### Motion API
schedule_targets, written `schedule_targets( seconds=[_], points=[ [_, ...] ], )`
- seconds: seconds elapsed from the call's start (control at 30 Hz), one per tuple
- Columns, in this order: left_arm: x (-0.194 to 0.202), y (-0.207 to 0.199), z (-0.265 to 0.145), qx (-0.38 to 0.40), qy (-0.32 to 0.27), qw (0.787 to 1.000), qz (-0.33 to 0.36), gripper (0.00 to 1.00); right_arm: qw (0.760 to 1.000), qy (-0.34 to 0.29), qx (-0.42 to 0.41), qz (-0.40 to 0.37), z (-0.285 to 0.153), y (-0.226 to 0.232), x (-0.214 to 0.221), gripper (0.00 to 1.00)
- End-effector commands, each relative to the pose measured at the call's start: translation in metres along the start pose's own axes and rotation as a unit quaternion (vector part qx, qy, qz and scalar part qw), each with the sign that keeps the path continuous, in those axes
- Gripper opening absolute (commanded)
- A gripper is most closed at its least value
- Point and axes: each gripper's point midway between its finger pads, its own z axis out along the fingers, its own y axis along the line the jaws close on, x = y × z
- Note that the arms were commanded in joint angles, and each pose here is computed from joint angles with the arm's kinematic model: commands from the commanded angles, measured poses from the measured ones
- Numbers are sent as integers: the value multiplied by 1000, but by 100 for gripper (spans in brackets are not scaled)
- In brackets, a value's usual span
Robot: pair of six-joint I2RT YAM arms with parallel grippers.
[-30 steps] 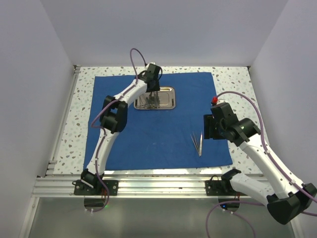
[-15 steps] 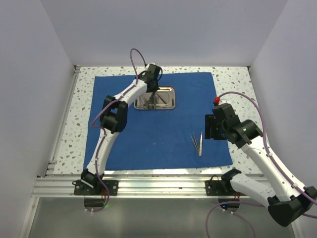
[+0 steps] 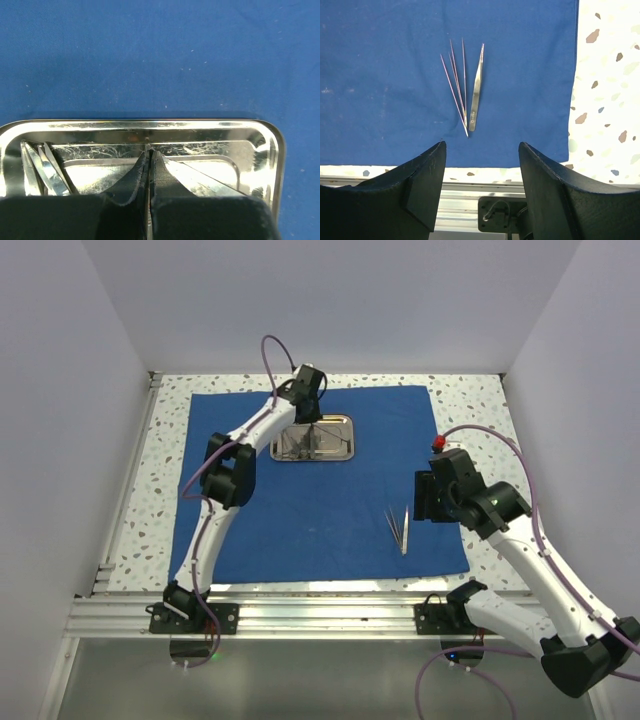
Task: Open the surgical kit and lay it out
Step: Pick up the medical item from the container, then place the medical item in the surgical kit.
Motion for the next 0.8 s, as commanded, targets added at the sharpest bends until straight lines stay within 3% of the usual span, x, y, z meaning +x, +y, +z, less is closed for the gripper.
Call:
schedule_targets(
  seconds=[0.0,0.37,0.57,0.6,0.67,0.77],
  points=[
    [-78,-20,-67,54,-78,995,-22,0,1000,-15,-6,23,-7,1,-5,63],
    [-79,-20,-87,83,-67,994,-29,0,999,-14,22,43,-13,-4,-13,63],
    [-55,-20,-64,88,-46,994,-36,0,999,-25,6,31,-16,4,-27,63],
    [-68,-27,-67,94,-57,993,-39,0,999,-25,0,29,-15,7,-28,62],
    [-54,-22,-46,77,-30,996,-39,0,999,-28,-13,18,-15,12,-33,62],
    [-59,-29,-51,85,-30,994,-55,0,999,-37,-24,6,-22,14,-39,63]
  ],
)
